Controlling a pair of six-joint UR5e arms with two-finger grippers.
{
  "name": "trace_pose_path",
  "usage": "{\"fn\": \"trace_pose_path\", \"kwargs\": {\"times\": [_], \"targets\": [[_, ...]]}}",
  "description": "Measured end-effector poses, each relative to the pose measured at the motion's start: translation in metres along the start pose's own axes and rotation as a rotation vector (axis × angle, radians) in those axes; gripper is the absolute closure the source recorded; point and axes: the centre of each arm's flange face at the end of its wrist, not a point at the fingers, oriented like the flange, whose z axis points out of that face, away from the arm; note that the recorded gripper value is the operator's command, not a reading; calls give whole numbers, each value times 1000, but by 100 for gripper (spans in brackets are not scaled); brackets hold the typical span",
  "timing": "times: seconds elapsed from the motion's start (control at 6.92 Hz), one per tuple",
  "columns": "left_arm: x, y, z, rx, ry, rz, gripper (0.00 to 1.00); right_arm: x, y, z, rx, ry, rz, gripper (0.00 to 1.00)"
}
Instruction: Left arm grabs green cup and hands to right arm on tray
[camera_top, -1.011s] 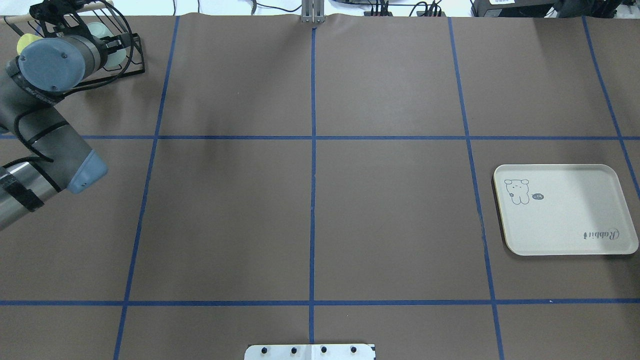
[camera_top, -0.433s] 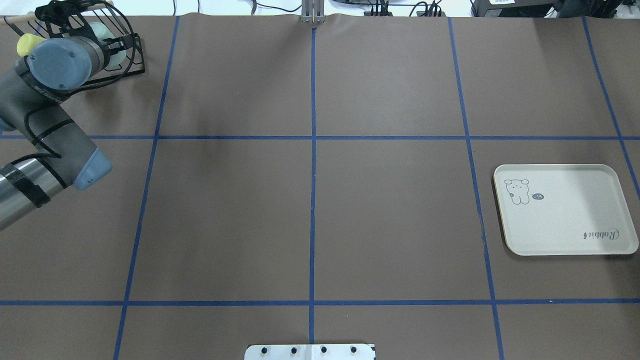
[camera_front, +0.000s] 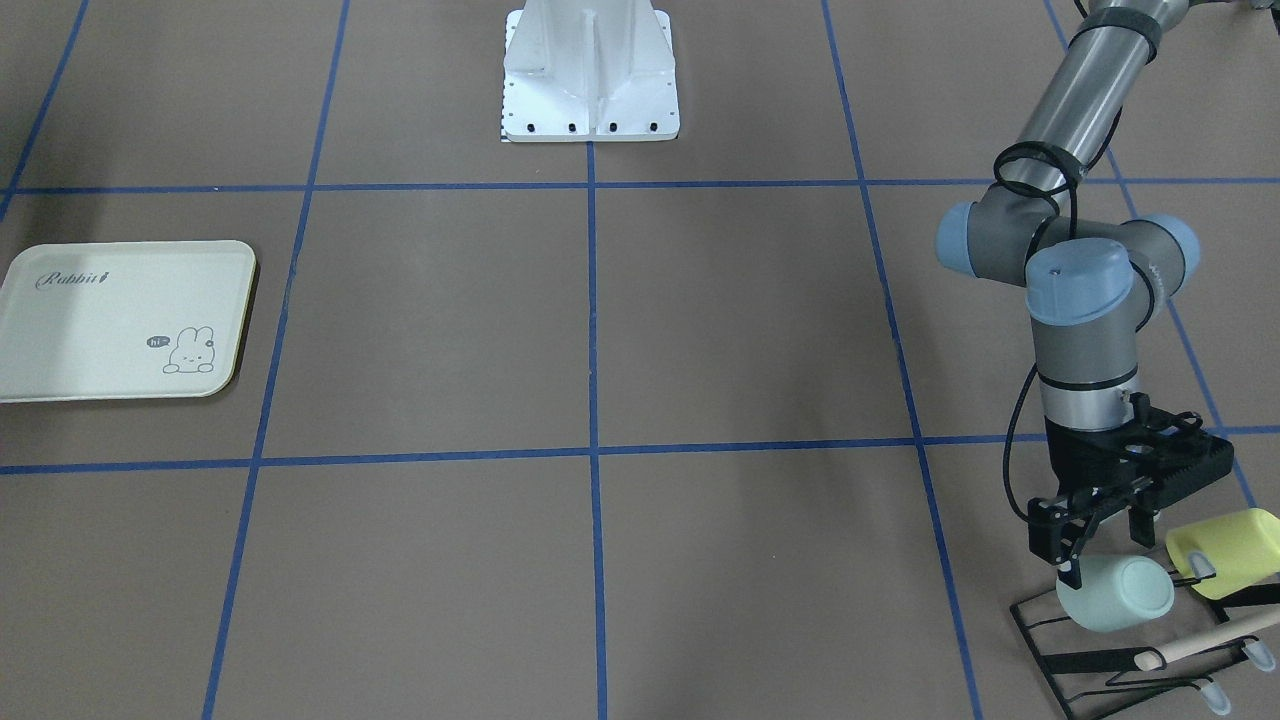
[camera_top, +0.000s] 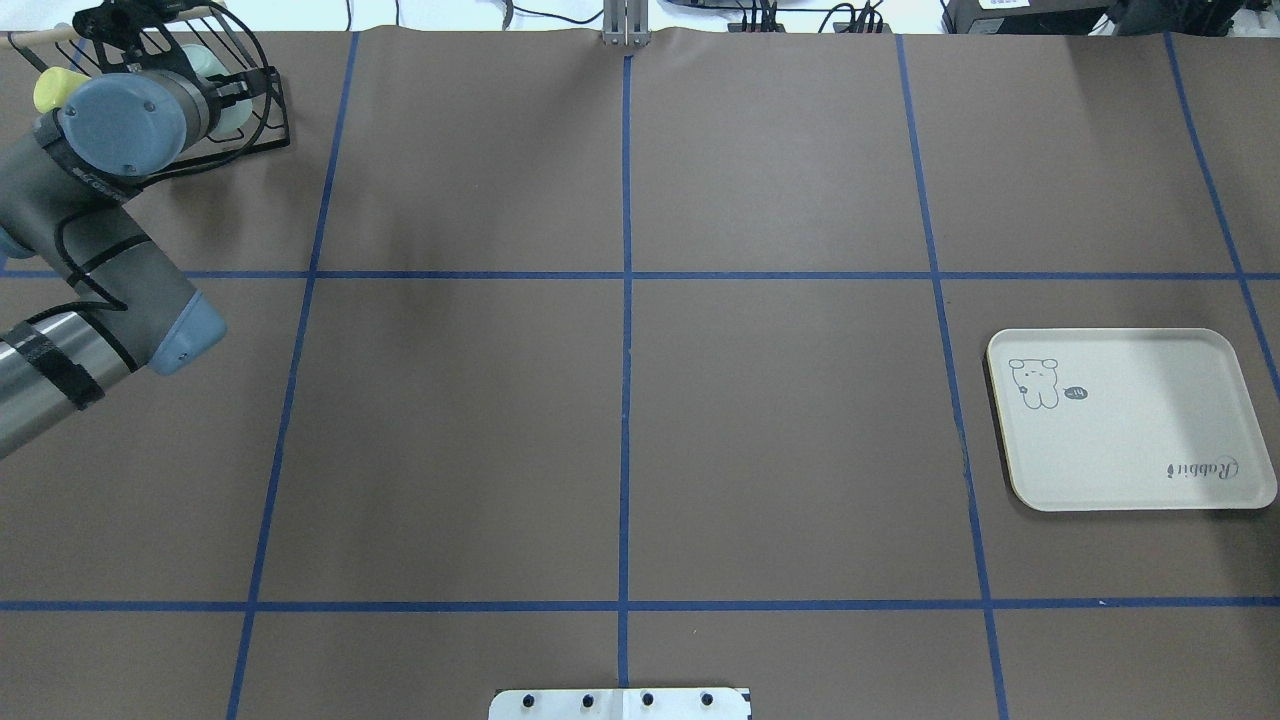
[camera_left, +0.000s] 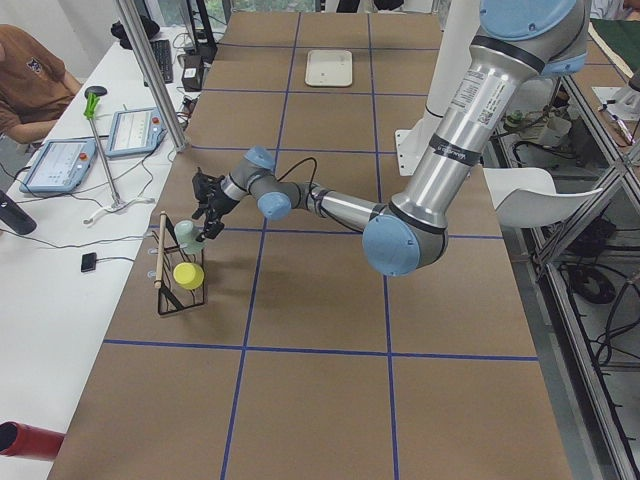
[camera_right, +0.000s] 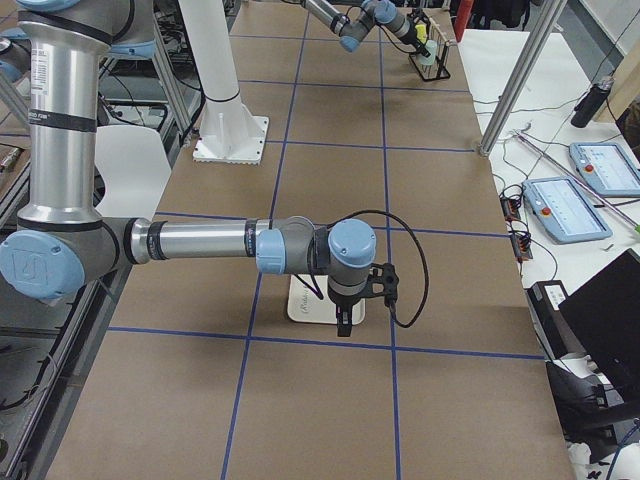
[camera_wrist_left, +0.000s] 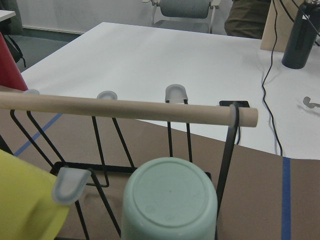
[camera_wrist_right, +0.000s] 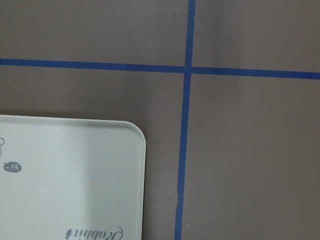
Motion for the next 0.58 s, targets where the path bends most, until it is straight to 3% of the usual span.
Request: {"fn": "trace_pose_path", "kwargs": {"times": [0.43, 0.58], "targets": [[-3, -5, 2, 21, -11, 1, 7, -1, 0, 0, 1, 0, -1, 0], [-3, -6, 2, 25, -12, 1, 19, -1, 0, -1, 1, -1, -2, 0]]}}
